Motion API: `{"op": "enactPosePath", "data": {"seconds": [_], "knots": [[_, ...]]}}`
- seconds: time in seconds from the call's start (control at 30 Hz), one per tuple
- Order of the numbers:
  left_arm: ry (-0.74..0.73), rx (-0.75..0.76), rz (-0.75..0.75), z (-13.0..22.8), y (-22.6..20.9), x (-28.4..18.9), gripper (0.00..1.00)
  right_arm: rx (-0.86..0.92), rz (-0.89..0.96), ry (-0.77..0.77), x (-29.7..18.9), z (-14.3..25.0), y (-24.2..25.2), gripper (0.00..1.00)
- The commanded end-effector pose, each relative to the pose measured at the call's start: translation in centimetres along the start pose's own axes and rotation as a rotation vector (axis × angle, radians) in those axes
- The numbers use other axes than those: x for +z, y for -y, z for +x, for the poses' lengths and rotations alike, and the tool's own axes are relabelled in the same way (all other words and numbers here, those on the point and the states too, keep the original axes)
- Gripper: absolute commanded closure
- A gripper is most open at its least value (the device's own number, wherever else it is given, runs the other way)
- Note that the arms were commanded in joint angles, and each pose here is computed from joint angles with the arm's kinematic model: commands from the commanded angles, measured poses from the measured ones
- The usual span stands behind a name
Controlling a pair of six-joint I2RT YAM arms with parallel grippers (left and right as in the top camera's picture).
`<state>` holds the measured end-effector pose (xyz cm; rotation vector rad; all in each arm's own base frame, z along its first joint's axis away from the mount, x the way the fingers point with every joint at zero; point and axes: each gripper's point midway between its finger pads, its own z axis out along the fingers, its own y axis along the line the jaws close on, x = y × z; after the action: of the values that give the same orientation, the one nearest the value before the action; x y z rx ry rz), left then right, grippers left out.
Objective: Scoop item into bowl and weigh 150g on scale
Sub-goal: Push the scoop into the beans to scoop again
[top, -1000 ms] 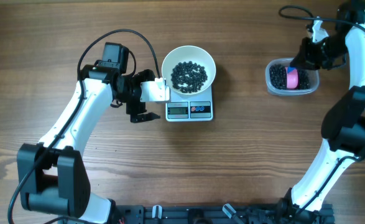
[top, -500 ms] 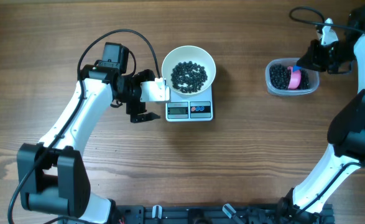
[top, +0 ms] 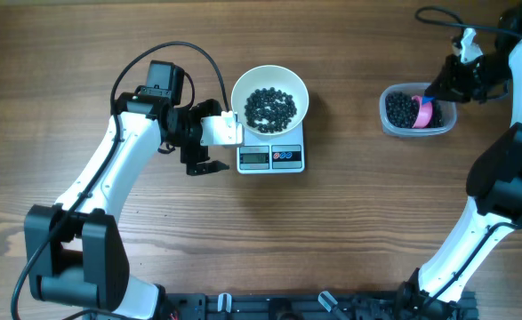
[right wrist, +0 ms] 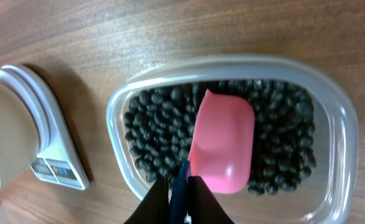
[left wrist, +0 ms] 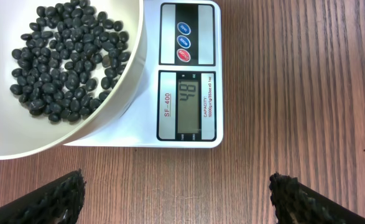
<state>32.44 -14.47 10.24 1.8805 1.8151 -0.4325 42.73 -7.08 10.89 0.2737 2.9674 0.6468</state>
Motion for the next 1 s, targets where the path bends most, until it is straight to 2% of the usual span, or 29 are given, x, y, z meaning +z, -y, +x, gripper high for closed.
{"op": "enactPosePath", "data": {"seconds": [0.0,0.23,0.57,0.77,0.83,0.97], "knots": [[0.019,-0.018,0.021,-0.1,0.4,0.5,0.0,0.001,-0.005,-0.042,0.8,0.4,-0.2,0.85],[0.019,-0.018,0.021,-0.1,0.4,0.5,0.0,0.009,0.044,-0.07,0.1,1.1,0.3,0.82],[0.019,-0.018,0.021,-0.1,0.4,0.4,0.0,-0.015,0.073,-0.02,-0.6,-0.2,0.5,0.81],[0.019,-0.018,0.021,-0.1,0.4,0.5,0.0,-0.047,0.126,-0.017,-0.7,-0.4,1.4,0.75],[0.019,-0.018,0.021,-0.1,0.4,0.5,0.0,-0.057,0.129,0.008,-0.7,-1.1,1.5,0.67],[0.019,-0.018,0.021,-0.1,0.4,0.5,0.0,-0.066,0.133,0.031,-0.7,-1.7,1.6,0.62]]}}
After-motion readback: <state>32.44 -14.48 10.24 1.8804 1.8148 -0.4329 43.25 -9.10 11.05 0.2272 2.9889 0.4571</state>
